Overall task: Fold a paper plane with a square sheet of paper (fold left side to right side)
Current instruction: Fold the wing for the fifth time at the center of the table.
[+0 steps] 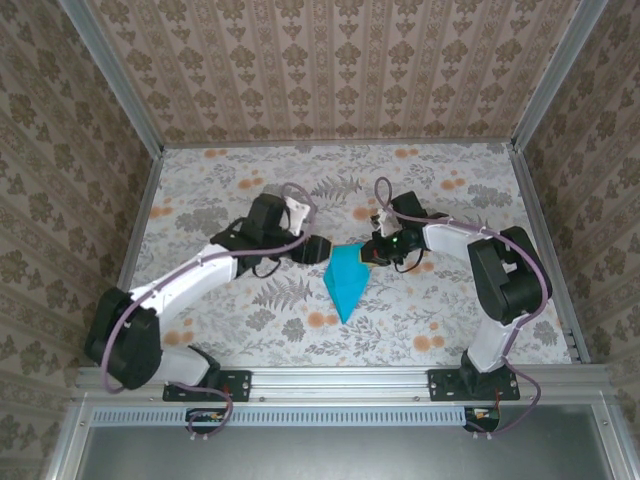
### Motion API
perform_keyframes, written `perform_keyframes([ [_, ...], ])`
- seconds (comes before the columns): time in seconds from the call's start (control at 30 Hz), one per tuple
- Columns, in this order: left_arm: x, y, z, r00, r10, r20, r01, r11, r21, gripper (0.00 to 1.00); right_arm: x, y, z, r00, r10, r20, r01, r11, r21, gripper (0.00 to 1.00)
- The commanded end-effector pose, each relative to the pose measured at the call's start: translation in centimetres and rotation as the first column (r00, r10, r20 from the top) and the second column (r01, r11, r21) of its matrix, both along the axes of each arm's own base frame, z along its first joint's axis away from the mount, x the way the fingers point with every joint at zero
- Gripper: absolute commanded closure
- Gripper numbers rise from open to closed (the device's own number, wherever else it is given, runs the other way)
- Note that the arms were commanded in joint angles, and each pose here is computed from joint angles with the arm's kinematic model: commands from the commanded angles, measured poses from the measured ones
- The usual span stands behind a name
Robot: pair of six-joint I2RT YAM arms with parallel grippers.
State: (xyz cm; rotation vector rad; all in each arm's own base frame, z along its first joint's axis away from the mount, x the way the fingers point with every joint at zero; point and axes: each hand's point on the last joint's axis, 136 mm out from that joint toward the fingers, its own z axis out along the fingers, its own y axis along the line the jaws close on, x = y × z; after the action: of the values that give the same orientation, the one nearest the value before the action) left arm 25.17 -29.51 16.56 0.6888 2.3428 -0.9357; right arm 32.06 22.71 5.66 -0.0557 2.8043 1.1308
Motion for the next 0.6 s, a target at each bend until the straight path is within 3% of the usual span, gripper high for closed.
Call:
perform_keyframes([
  [0.0, -3.0, 0.7, -2.4, 1.000, -0.003, -0.008, 0.004, 0.985, 0.171, 0.32, 0.0, 0.3, 1.2, 0.997, -0.067, -0.029, 0.065, 0.996, -0.067, 1.00],
  [0.2, -6.3, -0.9, -5.0, 0.999, -0.049, 0.015, 0.042, 0.952, 0.303, 0.29, -0.2, 1.5, 0.5, 0.989, -0.124, -0.084, 0.114, 0.987, -0.110, 1.00],
  [0.57, -8.6, -2.4, -8.9, 0.993, -0.115, 0.036, 0.080, 0.854, 0.514, 0.24, 0.1, 2.5, 0.1, 0.985, -0.147, -0.091, 0.132, 0.979, -0.159, 1.00],
])
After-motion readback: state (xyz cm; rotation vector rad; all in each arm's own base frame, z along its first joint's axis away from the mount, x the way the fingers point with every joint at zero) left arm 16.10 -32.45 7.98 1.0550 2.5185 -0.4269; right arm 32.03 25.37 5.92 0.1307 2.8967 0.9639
